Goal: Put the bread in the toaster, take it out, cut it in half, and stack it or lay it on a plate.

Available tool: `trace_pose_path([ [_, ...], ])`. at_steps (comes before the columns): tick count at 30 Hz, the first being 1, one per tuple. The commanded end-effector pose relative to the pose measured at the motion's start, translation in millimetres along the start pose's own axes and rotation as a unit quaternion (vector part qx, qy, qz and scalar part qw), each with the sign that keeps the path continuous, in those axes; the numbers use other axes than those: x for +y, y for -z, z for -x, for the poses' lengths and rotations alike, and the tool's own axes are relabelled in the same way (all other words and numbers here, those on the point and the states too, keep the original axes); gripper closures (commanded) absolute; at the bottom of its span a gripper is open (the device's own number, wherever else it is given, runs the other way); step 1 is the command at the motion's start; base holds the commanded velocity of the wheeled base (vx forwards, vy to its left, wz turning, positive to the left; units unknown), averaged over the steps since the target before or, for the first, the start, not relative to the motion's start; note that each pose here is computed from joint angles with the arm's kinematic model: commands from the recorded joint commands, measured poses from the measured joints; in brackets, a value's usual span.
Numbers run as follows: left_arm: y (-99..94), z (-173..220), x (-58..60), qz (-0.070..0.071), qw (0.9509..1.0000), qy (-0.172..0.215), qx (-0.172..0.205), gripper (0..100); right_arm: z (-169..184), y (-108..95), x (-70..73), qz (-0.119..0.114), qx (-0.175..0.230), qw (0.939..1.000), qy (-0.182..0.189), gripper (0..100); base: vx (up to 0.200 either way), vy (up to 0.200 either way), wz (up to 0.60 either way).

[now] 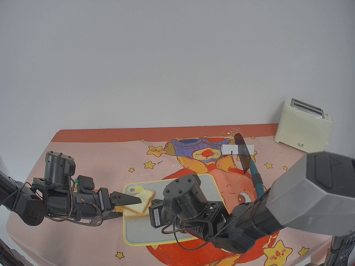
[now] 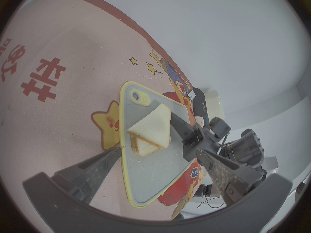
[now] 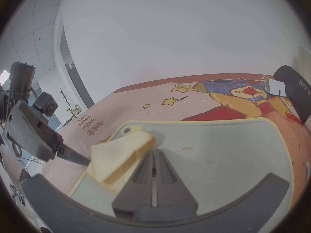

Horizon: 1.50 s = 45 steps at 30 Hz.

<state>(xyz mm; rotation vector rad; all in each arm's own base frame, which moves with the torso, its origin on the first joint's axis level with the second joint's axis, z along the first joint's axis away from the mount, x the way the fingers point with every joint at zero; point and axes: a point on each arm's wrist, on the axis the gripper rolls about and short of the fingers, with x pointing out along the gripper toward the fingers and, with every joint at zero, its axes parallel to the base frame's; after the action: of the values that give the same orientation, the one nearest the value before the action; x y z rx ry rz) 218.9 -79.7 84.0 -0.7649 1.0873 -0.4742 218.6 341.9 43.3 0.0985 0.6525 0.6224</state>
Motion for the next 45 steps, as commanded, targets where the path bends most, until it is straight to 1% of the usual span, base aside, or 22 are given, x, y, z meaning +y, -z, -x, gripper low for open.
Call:
trace_pose_path([
  [1,-1.6,-5,2.3,0.003,1.0,-0.008,0.0,0,3,3,4.1,0.002,0.003,1.0,-0.004,100,0.0,0.0,0.0],
  [2,-2.0,-7,4.3,0.006,0.9998,-0.018,-0.003,0,3,3,5.1,0.001,0.003,1.0,-0.006,100,0.0,0.0,0.0],
  [3,-2.7,-7,4.7,0.005,0.9997,-0.021,-0.008,0,4,4,6.7,0.002,0.004,1.0,-0.007,100,0.0,0.0,0.0],
  [5,-4.2,-8,4.1,0.001,0.9997,-0.018,-0.019,0,5,5,9.5,0.004,0.005,0.9999,-0.011,100,0.0,0.0,0.0],
  [10,-3.8,-14,9.3,-0.002,0.9996,-0.014,-0.023,0,5,6,13.0,0.007,0.005,0.9998,-0.015,100,0.0,0.0,0.0],
  [16,-3.0,-16,9.0,-0.003,0.9997,-0.012,-0.022,0,5,6,14.3,0.006,0.003,0.9998,-0.017,100,0.0,0.0,0.0],
  [20,-3.0,-14,7.3,-0.001,0.9996,-0.009,-0.025,0,5,6,9.8,0.004,0.005,0.9999,-0.012,100,0.0,0.0,0.0],
  [25,-1.2,-12,7.9,0.0,0.9997,-0.009,-0.024,0,12,0,4.3,0.0,0.001,1.0,-0.008,100,0.0,0.0,0.0],
  [32,-0.6,-13,8.5,-0.001,0.9997,-0.011,-0.023,0,12,-2,2.7,-0.002,-0.002,1.0,-0.006,100,0.0,0.0,0.0],
  [33,-0.6,-13,8.5,-0.001,0.9997,-0.011,-0.023,100,12,-2,2.7,-0.002,-0.002,1.0,-0.006,100,0.0,0.0,0.0],
  [38,-0.6,-13,8.5,-0.001,0.9997,-0.011,-0.023,100,12,-3,0.3,-0.003,-0.002,1.0,-0.002,100,0.0,0.0,0.0],
  [44,-0.5,-12,8.3,0.001,0.9997,-0.01,-0.024,100,22,-16,-6.7,-0.013,-0.017,0.9998,0.001,100,0.0,0.0,0.0],
  [45,-0.6,-11,7.3,-0.001,0.9996,-0.009,-0.026,100,23,-18,-8.8,-0.015,-0.02,0.9997,0.003,100,0.0,0.0,0.0],
])
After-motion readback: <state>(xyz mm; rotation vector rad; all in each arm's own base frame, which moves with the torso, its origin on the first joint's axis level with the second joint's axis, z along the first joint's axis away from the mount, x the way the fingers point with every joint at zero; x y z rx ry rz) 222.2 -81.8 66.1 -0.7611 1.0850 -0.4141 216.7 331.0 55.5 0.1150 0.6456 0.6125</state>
